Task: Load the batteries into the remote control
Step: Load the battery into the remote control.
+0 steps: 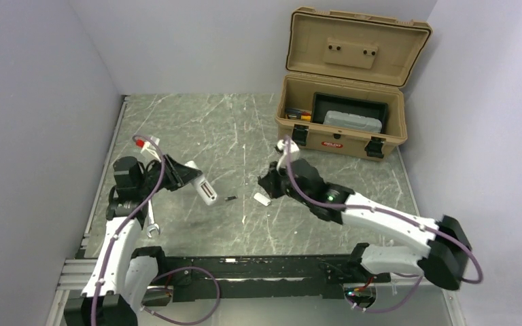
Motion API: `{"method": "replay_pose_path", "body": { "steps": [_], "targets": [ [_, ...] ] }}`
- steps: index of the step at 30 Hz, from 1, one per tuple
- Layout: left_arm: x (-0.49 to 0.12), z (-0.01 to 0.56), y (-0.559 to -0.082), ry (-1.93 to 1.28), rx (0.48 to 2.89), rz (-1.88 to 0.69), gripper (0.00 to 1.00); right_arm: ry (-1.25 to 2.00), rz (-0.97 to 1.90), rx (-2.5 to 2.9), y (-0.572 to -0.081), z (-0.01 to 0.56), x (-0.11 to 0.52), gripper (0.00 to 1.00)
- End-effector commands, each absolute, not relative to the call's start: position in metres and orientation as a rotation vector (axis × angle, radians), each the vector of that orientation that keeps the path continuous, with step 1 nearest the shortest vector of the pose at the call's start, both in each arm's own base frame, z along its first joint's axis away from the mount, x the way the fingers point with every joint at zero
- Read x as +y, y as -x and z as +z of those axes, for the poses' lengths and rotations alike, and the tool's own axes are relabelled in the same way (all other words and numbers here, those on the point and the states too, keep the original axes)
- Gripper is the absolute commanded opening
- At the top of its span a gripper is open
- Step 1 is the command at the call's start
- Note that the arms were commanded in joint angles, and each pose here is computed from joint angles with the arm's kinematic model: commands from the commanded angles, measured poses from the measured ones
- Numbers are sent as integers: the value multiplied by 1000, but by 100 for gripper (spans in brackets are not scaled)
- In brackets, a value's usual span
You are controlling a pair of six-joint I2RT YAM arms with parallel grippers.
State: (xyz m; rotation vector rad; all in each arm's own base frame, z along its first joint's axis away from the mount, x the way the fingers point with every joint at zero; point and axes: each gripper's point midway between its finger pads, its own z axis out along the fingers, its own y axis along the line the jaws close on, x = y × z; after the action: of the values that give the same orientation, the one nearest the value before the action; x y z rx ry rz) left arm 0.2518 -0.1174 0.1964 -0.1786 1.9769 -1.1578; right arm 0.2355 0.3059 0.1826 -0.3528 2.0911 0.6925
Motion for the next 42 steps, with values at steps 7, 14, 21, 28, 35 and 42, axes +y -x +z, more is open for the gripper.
{"method": "replay_pose_path", "body": {
  "steps": [7, 14, 21, 28, 35, 42],
  "targets": [
    [-181, 238, -237, -15, 1862, -1297, 0, 544, 1043, 1567, -166, 233, 273, 0],
    [-233, 255, -204, -181, 1758, -1438, 0, 728, 1131, 1413, -130, 240, 269, 0],
    [-260, 258, -189, -256, 1716, -1508, 0, 903, 1202, 1354, -104, 235, 276, 0],
    [-273, 263, -182, -319, 1699, -1535, 0, 1052, 1273, 1251, -80, 237, 279, 0],
    [-274, 257, -181, -309, 1715, -1523, 0, 976, 1290, 1291, -87, 242, 282, 0],
    [-273, 251, -183, -302, 1730, -1504, 0, 517, 1323, 1696, -129, 241, 285, 0]
  ]
}}
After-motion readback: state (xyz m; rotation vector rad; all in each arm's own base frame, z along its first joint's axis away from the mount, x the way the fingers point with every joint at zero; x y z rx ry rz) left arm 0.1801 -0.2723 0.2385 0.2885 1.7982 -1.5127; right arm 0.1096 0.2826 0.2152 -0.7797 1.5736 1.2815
